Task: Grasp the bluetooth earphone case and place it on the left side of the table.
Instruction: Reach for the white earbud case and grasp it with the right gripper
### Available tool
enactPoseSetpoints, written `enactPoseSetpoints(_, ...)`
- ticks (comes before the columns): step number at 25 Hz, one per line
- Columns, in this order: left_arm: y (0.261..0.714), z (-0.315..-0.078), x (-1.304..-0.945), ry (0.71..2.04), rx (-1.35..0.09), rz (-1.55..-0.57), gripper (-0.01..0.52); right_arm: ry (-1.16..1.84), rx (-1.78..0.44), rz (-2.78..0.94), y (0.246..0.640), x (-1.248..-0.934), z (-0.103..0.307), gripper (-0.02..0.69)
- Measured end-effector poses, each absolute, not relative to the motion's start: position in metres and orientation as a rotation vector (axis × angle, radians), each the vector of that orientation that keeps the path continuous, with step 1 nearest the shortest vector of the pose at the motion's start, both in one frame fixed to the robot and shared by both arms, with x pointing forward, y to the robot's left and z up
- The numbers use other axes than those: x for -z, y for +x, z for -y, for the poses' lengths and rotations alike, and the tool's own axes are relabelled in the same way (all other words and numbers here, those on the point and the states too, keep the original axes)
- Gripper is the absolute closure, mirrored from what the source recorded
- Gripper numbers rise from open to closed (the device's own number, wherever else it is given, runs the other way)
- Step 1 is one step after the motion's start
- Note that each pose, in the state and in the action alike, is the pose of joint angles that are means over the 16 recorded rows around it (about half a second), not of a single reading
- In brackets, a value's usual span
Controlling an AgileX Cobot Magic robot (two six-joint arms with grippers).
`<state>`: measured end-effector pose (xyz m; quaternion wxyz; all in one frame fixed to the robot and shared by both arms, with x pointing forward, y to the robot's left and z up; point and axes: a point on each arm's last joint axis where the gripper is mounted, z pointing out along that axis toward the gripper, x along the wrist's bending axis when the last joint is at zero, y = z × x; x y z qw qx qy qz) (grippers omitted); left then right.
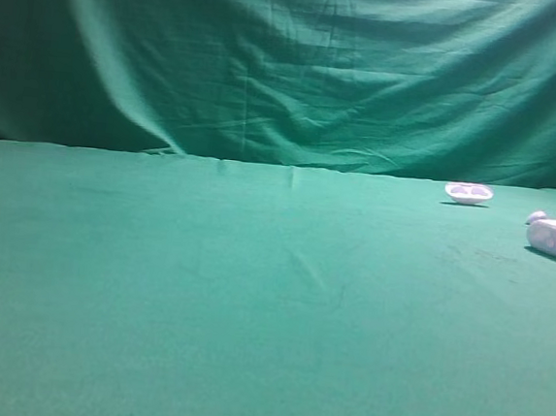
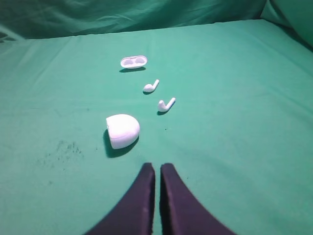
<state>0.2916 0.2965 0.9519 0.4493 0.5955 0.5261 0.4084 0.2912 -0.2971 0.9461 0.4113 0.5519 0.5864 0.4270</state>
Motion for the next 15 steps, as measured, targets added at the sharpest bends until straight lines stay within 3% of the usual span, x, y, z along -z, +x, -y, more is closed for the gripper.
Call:
enactPoseSetpoints(7, 0.292, -0.296, -0.952, 1.473, -1.010, -1.301, 0.514, 1.322, -1.091, -1.444, 0.293, -0.951, 0.297, 0.665)
enactPoseSetpoints(15, 0.292, -0.296, -0.952, 1.473, -1.010, -1.301, 0.514, 1.094, -1.230, -1.266, 0.295, -0.978, 0.295, 0.665)
